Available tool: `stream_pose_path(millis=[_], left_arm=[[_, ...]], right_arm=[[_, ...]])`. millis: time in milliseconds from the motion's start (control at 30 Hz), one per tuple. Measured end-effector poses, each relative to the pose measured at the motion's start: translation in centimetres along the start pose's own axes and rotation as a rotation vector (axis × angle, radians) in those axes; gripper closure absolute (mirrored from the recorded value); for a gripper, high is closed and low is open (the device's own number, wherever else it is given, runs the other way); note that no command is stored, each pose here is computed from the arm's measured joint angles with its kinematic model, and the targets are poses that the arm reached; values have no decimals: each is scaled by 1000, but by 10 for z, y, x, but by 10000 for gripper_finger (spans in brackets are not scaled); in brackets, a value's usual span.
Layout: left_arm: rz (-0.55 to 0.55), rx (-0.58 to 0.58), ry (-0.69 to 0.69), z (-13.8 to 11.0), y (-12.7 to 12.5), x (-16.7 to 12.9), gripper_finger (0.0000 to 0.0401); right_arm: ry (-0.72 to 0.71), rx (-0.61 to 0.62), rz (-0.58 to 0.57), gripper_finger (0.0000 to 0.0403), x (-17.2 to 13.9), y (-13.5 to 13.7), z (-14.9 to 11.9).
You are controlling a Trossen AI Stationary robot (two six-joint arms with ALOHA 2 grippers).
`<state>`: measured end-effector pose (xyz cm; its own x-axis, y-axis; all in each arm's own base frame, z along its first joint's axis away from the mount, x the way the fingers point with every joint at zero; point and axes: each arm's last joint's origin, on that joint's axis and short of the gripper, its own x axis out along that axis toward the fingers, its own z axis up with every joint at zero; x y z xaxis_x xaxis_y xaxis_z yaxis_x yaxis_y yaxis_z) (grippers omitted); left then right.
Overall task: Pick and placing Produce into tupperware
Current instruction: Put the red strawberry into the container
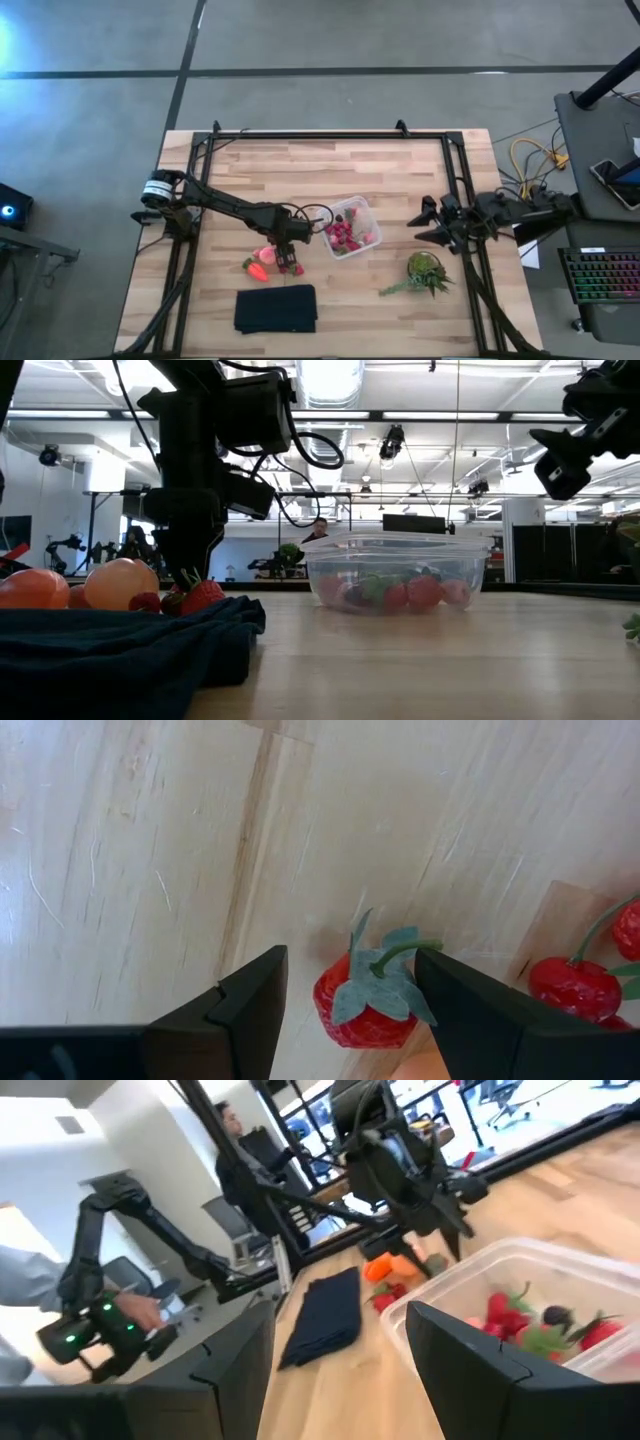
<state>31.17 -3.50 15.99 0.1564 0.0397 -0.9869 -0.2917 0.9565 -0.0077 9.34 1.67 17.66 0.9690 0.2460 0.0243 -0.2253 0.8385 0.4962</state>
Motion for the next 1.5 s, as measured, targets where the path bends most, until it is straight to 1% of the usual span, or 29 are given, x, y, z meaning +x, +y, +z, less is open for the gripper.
stream_pose_path(millis=[67,233,567,733,1233,1333,1500], left_arm=[[0,0,0,0,0,0,196],[0,1,0,0,0,0,196],[-1,1,-1,0,0,0,196],[-1,1,-1,0,0,0,196],[-4,0,-12,1,0,0,196],[-5,35,-28,2,-2,0,196],[3,94,-14,0,-1,1,196]], right_arm=[[-7,-7,-10,184,0,-3,2],[15,-25,13,184,-1,-6,3],[40,-66,-46,184,0,-12,0],[61,-114,-71,184,2,-14,-2],[116,-96,-104,184,6,-17,-6],[115,-96,-104,184,6,-17,-6],[115,-96,-103,184,6,-17,-6]])
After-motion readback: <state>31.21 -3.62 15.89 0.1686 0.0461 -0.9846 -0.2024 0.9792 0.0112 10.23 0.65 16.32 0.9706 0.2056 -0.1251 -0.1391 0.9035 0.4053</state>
